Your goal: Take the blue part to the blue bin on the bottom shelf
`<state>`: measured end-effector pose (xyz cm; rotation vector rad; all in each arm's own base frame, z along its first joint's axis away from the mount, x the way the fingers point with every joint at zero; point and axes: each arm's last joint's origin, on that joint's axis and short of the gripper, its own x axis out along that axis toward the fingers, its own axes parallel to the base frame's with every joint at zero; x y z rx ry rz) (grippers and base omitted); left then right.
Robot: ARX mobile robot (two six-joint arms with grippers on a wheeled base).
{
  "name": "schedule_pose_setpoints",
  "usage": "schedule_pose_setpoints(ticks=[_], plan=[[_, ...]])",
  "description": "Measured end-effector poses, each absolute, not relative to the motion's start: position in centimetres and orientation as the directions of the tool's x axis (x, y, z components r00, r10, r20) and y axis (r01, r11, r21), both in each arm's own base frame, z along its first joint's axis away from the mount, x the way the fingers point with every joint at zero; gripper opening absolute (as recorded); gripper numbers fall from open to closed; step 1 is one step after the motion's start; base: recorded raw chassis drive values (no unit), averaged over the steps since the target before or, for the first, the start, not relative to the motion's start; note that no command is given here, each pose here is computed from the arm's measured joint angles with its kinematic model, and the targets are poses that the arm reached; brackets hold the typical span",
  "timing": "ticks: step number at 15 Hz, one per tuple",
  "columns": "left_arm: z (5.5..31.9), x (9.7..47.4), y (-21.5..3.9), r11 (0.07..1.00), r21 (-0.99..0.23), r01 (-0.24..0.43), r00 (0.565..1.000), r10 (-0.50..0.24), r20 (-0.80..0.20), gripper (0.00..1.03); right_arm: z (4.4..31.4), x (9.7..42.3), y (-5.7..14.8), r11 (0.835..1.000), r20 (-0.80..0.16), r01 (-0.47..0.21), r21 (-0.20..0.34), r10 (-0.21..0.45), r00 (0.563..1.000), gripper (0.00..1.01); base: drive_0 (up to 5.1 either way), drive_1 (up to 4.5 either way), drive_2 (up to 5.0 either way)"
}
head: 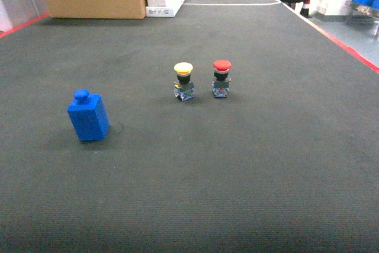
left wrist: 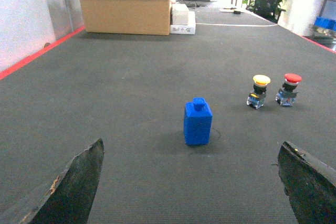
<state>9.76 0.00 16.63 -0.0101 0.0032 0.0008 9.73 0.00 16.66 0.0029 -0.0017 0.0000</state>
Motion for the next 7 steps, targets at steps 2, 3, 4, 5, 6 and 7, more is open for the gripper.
schedule_pose_setpoints(ticks=[2, 3, 4, 5, 6, 7], plan=[[16.2, 10.9, -0.6, 0.981, -0.034, -0.191, 0.953, 0.177, -0.245, 0.98, 16.7, 9.7, 0.0, 1.0, 0.002, -0.001, 0.002, 0.001, 1.0, 0.98, 0.0, 0.0, 0.0], [15.9, 11.6, -0.5, 0.975, -0.042, -0.217, 0.943, 0.198, -0.266, 0.98, 16.7, 9.7, 0.0, 1.0, 0.002, 0.0, 0.002, 0.0, 1.0, 0.98, 0.0, 0.0, 0.0], [16.0, 13.0, -0.6, 0.976, -0.055, -0.209, 0.951, 0.19, -0.244, 0.98, 16.7, 9.7, 0.0, 1.0, 0.001, 0.0, 0.002, 0.0, 1.0, 0.98, 0.0, 0.0, 0.0], [16.4, 14.5, -0.9, 0.981, -0.066, -0.182, 0.96, 0.162, -0.228, 0.98, 16.7, 9.7, 0.0, 1.0, 0.001, 0.0, 0.003, 0.0, 1.0, 0.98, 0.0, 0.0, 0.0], [16.9, 16.1, -1.2, 0.985, -0.073, -0.158, 0.967, 0.14, -0.212, 0.98, 16.7, 9.7, 0.0, 1.0, 0.002, 0.0, 0.003, 0.0, 1.0, 0.98, 0.0, 0.0, 0.0], [17.7, 18.7, -1.7, 0.99, -0.086, -0.111, 0.977, 0.093, -0.192, 0.98, 16.7, 9.7, 0.0, 1.0, 0.002, 0.0, 0.002, 0.0, 1.0, 0.98, 0.0, 0.0, 0.0]])
